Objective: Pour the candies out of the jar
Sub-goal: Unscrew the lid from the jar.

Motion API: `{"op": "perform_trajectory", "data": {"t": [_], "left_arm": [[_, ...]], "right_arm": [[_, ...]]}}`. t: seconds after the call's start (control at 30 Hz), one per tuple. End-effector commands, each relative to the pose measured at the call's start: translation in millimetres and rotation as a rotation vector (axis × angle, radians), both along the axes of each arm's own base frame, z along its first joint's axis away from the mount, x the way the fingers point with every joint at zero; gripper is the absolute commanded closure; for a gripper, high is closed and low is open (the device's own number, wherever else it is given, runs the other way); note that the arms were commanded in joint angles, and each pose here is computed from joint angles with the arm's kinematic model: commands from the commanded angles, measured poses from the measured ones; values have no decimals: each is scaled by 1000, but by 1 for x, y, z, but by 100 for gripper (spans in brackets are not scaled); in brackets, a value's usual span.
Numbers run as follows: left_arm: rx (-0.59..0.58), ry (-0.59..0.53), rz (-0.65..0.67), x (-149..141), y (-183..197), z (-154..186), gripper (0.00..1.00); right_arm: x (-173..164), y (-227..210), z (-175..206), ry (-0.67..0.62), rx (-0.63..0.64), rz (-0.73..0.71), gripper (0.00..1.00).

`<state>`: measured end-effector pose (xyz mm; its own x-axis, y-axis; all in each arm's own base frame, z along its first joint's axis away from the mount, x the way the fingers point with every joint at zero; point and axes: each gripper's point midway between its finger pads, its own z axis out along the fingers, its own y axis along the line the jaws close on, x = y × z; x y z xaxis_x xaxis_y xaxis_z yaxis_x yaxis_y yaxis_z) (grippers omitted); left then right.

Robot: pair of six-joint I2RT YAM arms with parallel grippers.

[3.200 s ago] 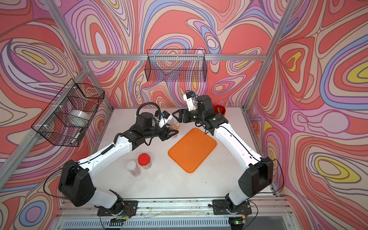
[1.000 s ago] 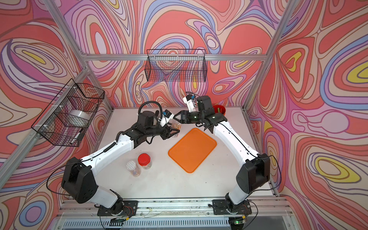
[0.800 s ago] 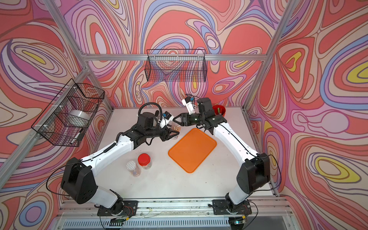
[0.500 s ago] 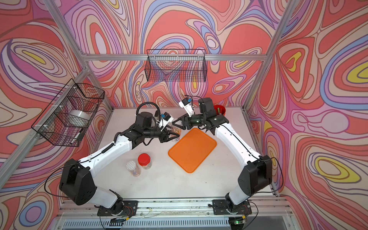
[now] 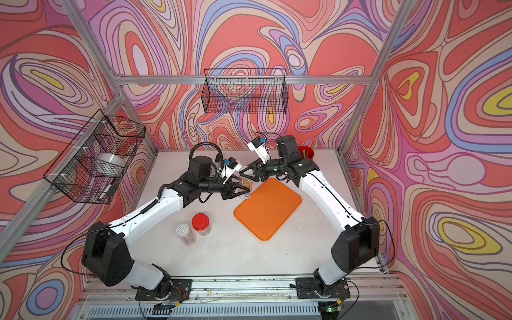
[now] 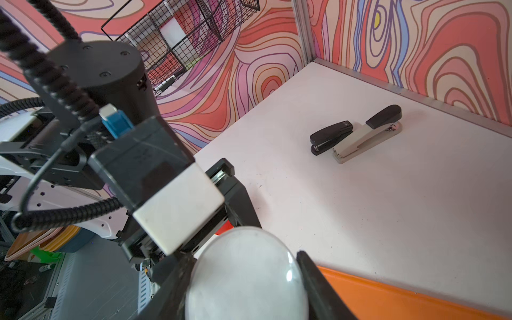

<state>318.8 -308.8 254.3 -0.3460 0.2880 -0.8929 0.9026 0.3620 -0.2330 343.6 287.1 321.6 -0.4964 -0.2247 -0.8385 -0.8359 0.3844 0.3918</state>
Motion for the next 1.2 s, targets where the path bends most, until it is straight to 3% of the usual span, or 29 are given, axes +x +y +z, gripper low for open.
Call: {"op": "perform_trajectory", "data": {"t": [0.0,0.13,0.33,0.43,0.5,0.87,1.17], "left_arm": [[-28,-74,4,2,-1,21,100],[-26,-63,10,5,-3,21,100],[-24,-56,13,8,-5,22,100],[-17,-52,18,10,-5,21,100],[-15,-46,17,10,-5,20,100],[8,-31,43,19,-7,18,100],[36,-23,46,18,-9,10,100]], "right_arm": [[6,-3,9,-25,-1,-61,65],[7,-2,9,9,32,-78,37],[16,-9,15,-8,32,-168,26],[17,-10,12,1,26,-184,12],[18,-10,9,1,15,-200,9],[25,-3,8,-30,-15,-285,16],[34,2,4,-21,-40,-347,39]]}}
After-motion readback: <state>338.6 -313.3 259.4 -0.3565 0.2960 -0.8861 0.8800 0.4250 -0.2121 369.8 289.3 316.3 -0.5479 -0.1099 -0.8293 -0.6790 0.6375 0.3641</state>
